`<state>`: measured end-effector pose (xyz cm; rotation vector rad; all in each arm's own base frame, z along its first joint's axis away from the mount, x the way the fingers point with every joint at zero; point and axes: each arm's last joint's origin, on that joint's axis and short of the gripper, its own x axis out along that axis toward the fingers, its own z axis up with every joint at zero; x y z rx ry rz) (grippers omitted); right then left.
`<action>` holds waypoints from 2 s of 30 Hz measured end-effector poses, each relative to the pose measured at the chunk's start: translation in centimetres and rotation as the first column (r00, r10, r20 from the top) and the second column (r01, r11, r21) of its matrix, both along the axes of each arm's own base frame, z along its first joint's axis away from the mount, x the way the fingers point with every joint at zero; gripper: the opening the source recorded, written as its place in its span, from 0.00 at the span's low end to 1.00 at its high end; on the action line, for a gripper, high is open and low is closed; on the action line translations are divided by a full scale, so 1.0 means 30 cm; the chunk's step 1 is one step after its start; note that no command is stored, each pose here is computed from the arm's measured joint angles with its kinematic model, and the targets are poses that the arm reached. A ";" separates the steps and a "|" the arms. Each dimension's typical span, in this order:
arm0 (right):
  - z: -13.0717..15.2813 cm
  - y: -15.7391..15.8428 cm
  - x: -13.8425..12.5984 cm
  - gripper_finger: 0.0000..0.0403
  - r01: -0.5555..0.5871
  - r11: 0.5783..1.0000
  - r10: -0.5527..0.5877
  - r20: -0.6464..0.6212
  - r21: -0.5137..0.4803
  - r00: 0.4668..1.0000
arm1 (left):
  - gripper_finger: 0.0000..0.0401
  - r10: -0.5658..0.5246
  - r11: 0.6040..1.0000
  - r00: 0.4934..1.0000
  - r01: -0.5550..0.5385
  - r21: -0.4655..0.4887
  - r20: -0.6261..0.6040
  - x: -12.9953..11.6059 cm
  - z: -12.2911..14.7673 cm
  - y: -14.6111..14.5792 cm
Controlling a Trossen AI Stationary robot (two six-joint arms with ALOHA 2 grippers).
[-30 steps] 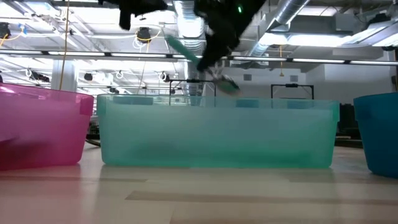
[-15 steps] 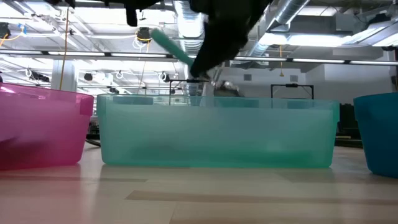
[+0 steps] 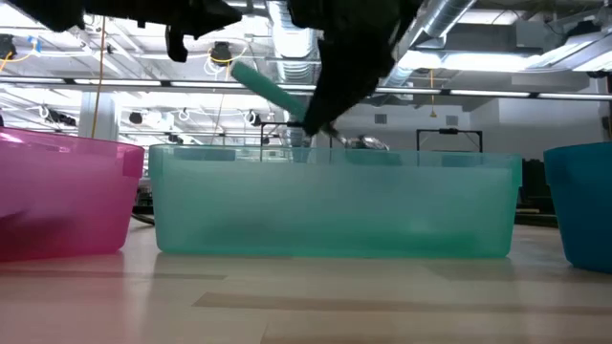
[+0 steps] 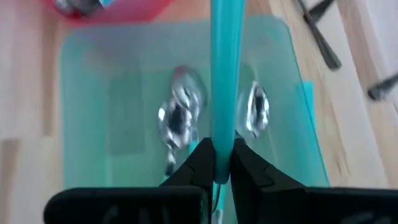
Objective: Sort silverware by color (type)
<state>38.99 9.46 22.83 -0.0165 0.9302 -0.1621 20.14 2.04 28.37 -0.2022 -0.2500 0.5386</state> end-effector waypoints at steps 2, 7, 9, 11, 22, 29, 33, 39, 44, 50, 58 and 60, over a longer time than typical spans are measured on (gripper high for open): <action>-0.034 0.016 0.017 0.12 0.005 1.000 -0.005 0.002 -0.022 1.000 | 0.00 -0.012 1.000 1.000 0.012 -0.019 -0.013 0.006 0.015 0.006; -0.135 0.021 0.034 0.14 0.018 0.996 -0.025 -0.080 -0.086 0.996 | 0.00 -0.073 0.992 0.991 0.060 -0.110 -0.116 0.027 0.027 -0.015; -0.167 0.017 0.039 0.16 0.018 0.996 -0.028 -0.111 -0.092 0.993 | 0.00 -0.098 0.986 0.985 0.077 -0.147 -0.145 0.028 0.010 -0.033; -0.177 0.017 0.037 0.20 -0.004 0.998 -0.006 -0.143 -0.070 0.990 | 0.00 -0.102 0.979 0.983 0.072 -0.190 -0.154 0.026 -0.007 -0.049; -0.182 0.012 0.024 0.34 -0.072 0.997 0.073 -0.216 0.014 0.974 | 0.00 0.001 0.990 0.949 -0.046 -0.135 -0.316 0.079 -0.099 -0.126; -0.099 0.011 0.054 0.46 -0.072 0.997 0.070 -0.077 -0.022 0.995 | 0.00 -0.194 0.946 0.927 0.090 -0.312 -0.321 0.128 -0.170 -0.152; 0.033 0.004 0.049 0.47 -0.064 0.997 0.065 0.003 -0.047 0.998 | 0.00 -0.220 0.922 0.937 0.109 -0.372 -0.271 0.125 -0.163 -0.166; 0.261 -0.042 0.014 0.45 -0.048 0.998 0.055 0.147 -0.049 0.988 | 0.00 -0.021 0.959 0.986 -0.028 -0.283 -0.168 0.116 -0.118 -0.177; 0.304 -0.041 0.002 0.43 0.040 0.998 -0.029 0.206 -0.047 0.978 | 0.00 -0.213 0.968 0.975 0.220 -0.122 0.067 0.094 0.083 -0.166; 0.286 -0.091 0.009 0.41 0.082 0.950 -0.036 0.157 -0.301 0.987 | 0.00 -0.162 0.987 0.963 0.160 -0.028 -0.213 0.048 0.222 -0.148; 0.553 -0.247 0.021 0.41 -0.030 0.970 0.106 0.312 -0.241 0.944 | 0.00 -0.022 0.998 0.954 0.005 -0.059 -0.300 0.040 0.070 -0.111; 0.598 -0.283 0.008 0.41 -0.041 0.966 0.122 0.311 -0.253 0.942 | 0.00 -0.009 0.999 0.964 -0.004 -0.048 -0.267 0.043 0.036 -0.084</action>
